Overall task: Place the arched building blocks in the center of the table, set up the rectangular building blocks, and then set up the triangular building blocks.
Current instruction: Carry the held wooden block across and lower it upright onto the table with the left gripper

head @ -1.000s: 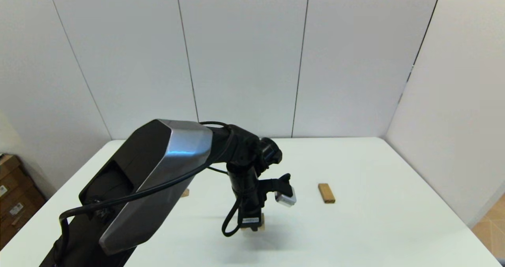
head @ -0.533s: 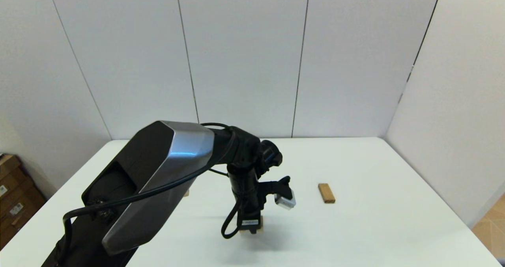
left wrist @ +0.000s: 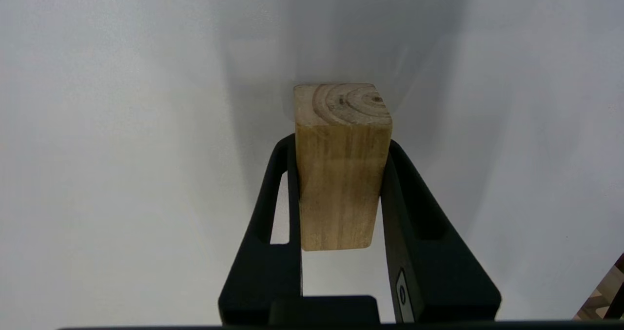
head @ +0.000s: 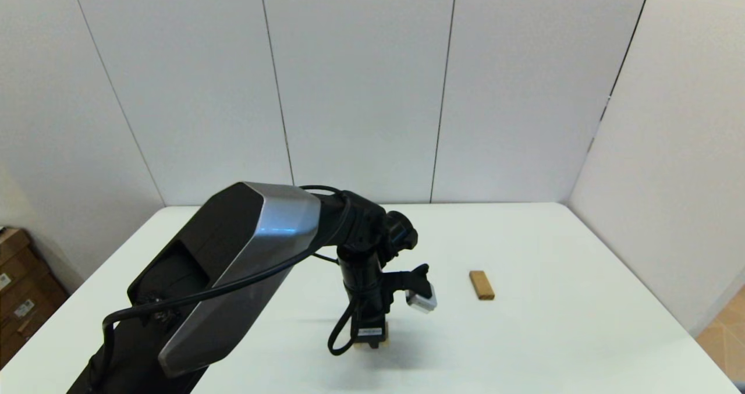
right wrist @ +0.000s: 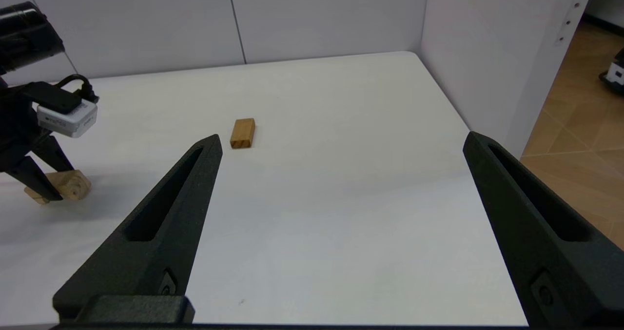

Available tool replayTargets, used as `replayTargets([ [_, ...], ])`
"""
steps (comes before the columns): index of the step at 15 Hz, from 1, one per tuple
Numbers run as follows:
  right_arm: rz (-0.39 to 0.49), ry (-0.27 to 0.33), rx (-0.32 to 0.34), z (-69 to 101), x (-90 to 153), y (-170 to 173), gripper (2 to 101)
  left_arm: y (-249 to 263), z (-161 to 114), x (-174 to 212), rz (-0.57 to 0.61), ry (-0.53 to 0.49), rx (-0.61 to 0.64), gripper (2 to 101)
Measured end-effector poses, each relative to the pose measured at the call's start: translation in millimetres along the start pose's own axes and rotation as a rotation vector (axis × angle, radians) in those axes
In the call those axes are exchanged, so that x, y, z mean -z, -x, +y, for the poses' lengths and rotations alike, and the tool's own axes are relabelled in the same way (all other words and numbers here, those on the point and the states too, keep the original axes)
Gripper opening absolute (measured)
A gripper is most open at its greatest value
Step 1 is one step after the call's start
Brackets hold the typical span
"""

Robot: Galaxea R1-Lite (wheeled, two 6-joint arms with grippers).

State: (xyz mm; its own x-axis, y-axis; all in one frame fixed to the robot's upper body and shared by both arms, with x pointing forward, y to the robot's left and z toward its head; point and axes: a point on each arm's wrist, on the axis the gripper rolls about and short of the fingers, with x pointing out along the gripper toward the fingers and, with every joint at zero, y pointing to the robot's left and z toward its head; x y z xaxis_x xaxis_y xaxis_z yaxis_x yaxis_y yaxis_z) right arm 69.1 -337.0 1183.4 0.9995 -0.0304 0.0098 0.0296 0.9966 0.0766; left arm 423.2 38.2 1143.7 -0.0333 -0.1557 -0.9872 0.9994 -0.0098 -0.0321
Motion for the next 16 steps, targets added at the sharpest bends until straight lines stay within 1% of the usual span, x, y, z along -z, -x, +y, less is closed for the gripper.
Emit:
replayTargets([
  [7, 0.0, 0.0, 0.0, 0.0, 0.0, 0.0, 98.0, -0.1, -0.2, -0.2, 0.005, -0.004, -0.004, 27.6],
  [9, 0.0, 0.0, 0.0, 0.0, 0.1, 0.0, 98.0, -0.3, -0.3, -0.4, 0.005, -0.005, -0.004, 42.9],
  [11, 0.0, 0.0, 0.0, 0.0, 0.1, 0.0, 98.0, -0.5, -1.4, -1.3, 0.006, -0.007, -0.001, 55.4],
  [13, 0.0, 0.0, 0.001, 0.0, 0.0, 0.0, 98.0, -0.6, -2.0, -2.0, 0.006, -0.01, -0.001, 65.1],
  [16, 0.0, 0.0, 0.0, 0.0, 0.0, 0.0, 98.0, 2.6, -2.0, -2.5, -0.001, 0.004, -0.009, 75.4],
])
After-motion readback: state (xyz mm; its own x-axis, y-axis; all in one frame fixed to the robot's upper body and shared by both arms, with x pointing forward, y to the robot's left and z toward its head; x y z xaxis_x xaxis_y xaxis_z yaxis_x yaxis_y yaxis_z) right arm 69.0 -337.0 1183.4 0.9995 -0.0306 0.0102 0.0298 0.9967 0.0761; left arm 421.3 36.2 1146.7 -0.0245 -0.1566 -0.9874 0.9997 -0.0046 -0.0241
